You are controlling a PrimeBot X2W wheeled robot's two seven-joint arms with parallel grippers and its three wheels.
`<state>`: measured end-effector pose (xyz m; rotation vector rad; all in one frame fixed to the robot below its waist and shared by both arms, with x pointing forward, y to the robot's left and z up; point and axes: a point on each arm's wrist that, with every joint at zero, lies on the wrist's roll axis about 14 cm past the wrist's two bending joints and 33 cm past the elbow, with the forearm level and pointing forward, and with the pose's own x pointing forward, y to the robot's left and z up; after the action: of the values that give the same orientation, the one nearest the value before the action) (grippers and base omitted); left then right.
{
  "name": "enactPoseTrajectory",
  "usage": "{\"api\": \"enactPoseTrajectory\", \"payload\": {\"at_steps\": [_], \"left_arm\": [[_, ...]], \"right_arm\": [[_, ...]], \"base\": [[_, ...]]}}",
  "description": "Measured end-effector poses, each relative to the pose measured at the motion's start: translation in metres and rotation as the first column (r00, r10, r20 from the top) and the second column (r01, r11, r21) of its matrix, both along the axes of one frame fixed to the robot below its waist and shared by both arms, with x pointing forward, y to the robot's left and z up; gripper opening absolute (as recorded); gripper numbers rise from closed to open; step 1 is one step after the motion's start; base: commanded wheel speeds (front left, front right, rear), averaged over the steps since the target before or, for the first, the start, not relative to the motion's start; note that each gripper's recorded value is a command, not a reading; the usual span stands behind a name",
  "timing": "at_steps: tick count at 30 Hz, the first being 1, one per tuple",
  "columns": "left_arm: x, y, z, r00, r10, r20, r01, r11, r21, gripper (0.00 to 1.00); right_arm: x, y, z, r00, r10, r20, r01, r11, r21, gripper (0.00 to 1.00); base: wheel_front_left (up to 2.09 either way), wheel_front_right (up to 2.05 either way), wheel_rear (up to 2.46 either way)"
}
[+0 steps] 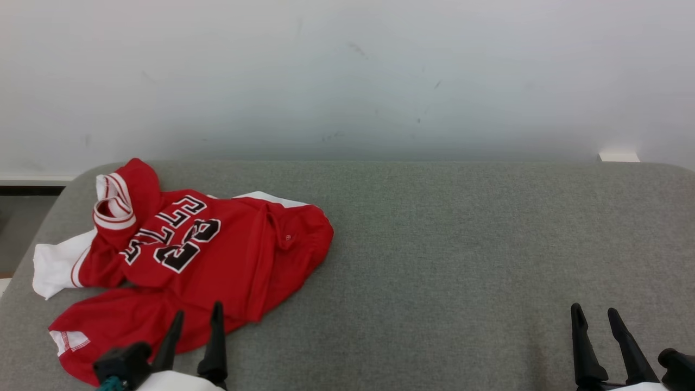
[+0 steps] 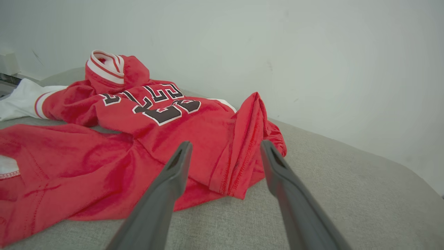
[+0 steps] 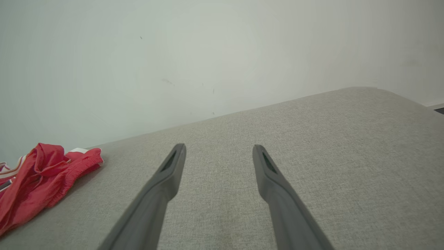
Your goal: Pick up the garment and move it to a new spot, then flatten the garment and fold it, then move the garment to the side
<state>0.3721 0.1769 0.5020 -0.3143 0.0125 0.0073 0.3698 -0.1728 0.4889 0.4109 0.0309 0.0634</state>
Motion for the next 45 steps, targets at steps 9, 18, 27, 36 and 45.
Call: {"api": "enactPoseTrajectory", "payload": {"at_steps": [9,18,27,36,45], "left_arm": [[-0.002,-0.003,0.0,1.0,-0.012,0.015,0.011,0.995,0.099,1.0],[-0.005,-0.007,0.002,0.999,-0.03,0.034,0.023,0.983,0.183,1.0],[-0.009,-0.007,0.001,0.998,-0.034,0.044,0.022,0.968,0.251,1.0],[-0.012,-0.009,-0.001,0.998,-0.047,0.051,0.03,0.956,0.291,1.0],[-0.013,-0.01,-0.004,0.997,-0.052,0.055,0.032,0.949,0.313,1.0]], "right_arm": [[0.0,0.004,0.002,1.0,0.018,0.021,-0.016,0.997,-0.08,1.0],[0.0,0.006,0.005,0.999,0.031,0.044,-0.025,0.99,-0.14,1.0],[0.001,0.008,0.007,0.997,0.041,0.059,-0.03,0.982,-0.184,1.0],[-0.002,0.012,0.0,0.998,0.048,0.046,-0.039,0.982,-0.183,1.0],[-0.005,0.014,-0.005,0.998,0.051,0.041,-0.043,0.982,-0.184,1.0]], "base": [[0.0,0.0,0.0],[0.0,0.0,0.0],[0.0,0.0,0.0],[0.0,0.0,0.0],[0.0,0.0,0.0]]}}
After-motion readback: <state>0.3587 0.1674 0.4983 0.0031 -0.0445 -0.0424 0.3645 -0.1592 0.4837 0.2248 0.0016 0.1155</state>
